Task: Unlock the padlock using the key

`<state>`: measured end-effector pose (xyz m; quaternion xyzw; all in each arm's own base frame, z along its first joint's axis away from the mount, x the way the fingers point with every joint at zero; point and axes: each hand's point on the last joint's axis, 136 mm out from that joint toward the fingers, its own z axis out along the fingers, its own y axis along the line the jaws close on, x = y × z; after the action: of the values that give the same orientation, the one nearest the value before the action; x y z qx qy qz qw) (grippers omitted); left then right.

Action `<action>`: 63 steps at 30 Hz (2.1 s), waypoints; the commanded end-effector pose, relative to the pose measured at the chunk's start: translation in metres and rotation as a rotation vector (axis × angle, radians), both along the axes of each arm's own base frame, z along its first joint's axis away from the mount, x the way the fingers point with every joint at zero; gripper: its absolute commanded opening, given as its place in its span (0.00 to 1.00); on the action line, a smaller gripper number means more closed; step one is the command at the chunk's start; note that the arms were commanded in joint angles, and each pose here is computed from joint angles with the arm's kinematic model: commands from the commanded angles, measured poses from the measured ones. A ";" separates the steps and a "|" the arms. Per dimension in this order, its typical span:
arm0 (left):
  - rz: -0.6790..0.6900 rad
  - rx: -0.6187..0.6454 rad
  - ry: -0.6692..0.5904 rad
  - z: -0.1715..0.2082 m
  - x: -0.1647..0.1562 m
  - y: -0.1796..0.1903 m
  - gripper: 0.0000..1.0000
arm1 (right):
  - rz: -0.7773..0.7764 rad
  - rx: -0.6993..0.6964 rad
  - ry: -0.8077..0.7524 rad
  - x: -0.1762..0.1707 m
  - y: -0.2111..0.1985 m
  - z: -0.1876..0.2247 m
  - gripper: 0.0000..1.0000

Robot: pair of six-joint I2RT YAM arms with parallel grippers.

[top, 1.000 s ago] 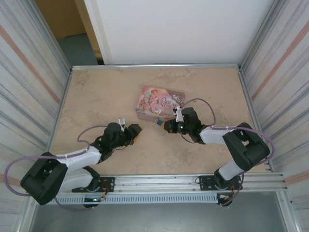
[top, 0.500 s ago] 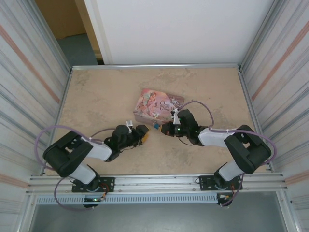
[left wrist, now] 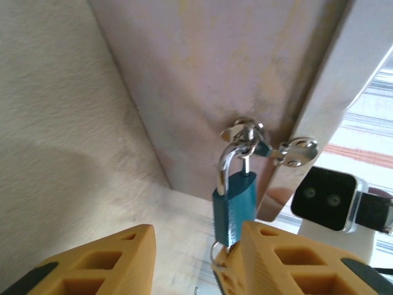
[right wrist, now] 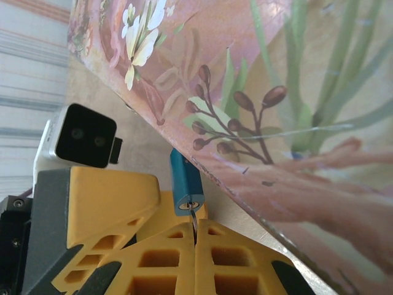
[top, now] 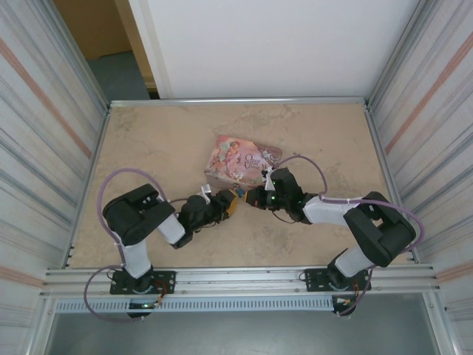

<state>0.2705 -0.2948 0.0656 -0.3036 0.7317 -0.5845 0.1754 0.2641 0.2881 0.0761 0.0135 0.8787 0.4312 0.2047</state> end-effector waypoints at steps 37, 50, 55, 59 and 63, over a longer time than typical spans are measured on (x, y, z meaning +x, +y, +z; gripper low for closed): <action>0.003 -0.001 0.062 0.016 0.007 -0.012 0.00 | -0.003 -0.159 -0.306 -0.021 -0.061 0.072 0.51; -0.038 0.135 0.242 0.022 -0.012 -0.001 0.00 | 0.510 -0.558 -1.068 -0.061 -0.042 0.115 0.62; -0.052 0.136 0.294 0.025 -0.015 -0.001 0.00 | 0.657 -0.777 -1.184 -0.064 -0.036 0.102 0.63; -0.076 0.144 0.333 0.028 -0.017 -0.004 0.00 | 0.730 -0.921 -1.243 -0.063 -0.030 0.094 0.64; -0.085 0.144 0.344 0.030 -0.017 -0.006 0.00 | 0.780 -0.984 -1.255 -0.059 -0.019 0.077 0.62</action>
<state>0.2546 -0.2959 0.0784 -0.3576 0.8084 -0.4638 0.0585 0.1921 0.2687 0.1447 -0.5996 0.6585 0.0319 0.4537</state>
